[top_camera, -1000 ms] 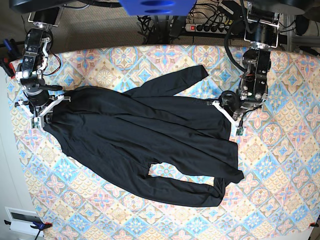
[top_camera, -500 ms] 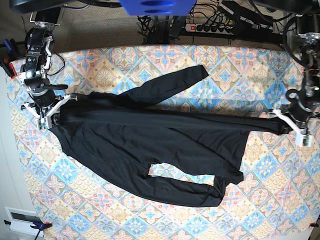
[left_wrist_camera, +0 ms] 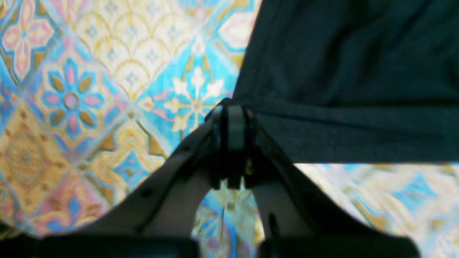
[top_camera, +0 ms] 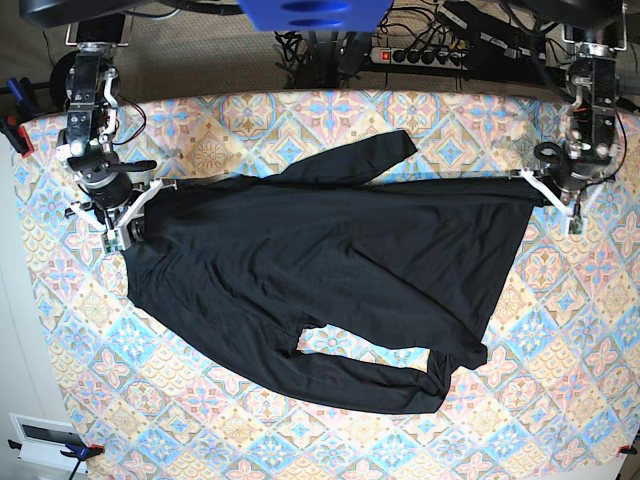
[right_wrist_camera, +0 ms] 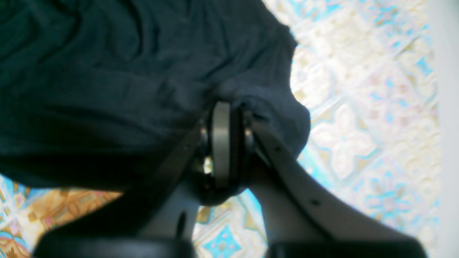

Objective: Layout the t-shirt on the table in an organized manner, then fold the t-shirt properly
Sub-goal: 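Carry the grasped sleeve with the left gripper toward the right gripper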

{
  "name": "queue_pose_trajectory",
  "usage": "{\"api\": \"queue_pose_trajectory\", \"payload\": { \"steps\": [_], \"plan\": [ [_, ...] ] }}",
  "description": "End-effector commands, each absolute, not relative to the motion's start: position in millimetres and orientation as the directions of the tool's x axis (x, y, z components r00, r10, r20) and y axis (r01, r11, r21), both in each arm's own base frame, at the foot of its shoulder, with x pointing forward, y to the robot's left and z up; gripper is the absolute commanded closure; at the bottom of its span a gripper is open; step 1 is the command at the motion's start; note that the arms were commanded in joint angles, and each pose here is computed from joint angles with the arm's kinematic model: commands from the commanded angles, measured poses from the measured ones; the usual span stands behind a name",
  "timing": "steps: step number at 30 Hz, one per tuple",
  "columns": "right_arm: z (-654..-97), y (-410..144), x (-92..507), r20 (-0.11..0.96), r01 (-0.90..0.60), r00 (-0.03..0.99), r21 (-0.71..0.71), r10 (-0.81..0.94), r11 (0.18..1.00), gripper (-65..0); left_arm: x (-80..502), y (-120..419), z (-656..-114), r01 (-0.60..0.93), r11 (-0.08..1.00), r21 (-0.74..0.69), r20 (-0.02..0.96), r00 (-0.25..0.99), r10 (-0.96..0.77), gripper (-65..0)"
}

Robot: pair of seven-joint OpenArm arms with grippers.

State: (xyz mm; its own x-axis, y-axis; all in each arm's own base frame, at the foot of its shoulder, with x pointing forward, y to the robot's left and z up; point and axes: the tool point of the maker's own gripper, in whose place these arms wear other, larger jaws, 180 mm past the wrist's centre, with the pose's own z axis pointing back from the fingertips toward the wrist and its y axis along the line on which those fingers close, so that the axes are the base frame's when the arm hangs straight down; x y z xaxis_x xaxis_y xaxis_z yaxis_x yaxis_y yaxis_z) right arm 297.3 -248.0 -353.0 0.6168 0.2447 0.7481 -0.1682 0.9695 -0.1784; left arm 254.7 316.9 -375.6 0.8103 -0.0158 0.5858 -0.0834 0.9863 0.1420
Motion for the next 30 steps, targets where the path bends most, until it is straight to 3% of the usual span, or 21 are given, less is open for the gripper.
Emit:
{"api": "queue_pose_trajectory", "payload": {
  "steps": [1,4,8,15,21,30],
  "plan": [
    [-347.3,-261.2,301.6,0.753,-0.141,0.608,-0.208,0.251,0.968,-0.1,263.5,323.3,-369.7,-0.076,0.979,0.187,0.615,0.786,-0.056,0.0],
    [-351.7,-269.6,310.2,0.752,-0.117,0.618,-0.199,0.228,0.973,-0.1,259.8,309.1,-390.3,-0.013,0.974,0.225,0.599,0.79,-0.128,0.0],
    [-316.8,-272.0,350.4,0.816,-0.087,0.535,-0.206,0.22,0.975,-0.1,253.5,287.1,-405.1,0.066,0.969,0.239,0.564,0.803,-0.194,0.0],
    [-308.8,-272.2,357.8,0.827,-0.082,0.517,-0.207,0.219,0.975,-0.1,249.2,290.5,-406.4,0.064,0.966,0.249,0.537,0.821,-0.193,-1.6],
    [-308.8,-272.2,357.8,0.827,-0.082,0.517,-0.207,0.219,0.975,-0.1,235.0,292.1,-410.9,-0.001,0.99,0.142,0.497,0.865,-0.071,-7.1],
    [-333.3,-280.6,351.8,0.795,-0.068,0.575,-0.185,0.19,0.98,-0.1,248.7,313.3,-382.8,-0.172,0.984,-0.045,0.573,0.802,0.167,-7.1]
  ]
}}
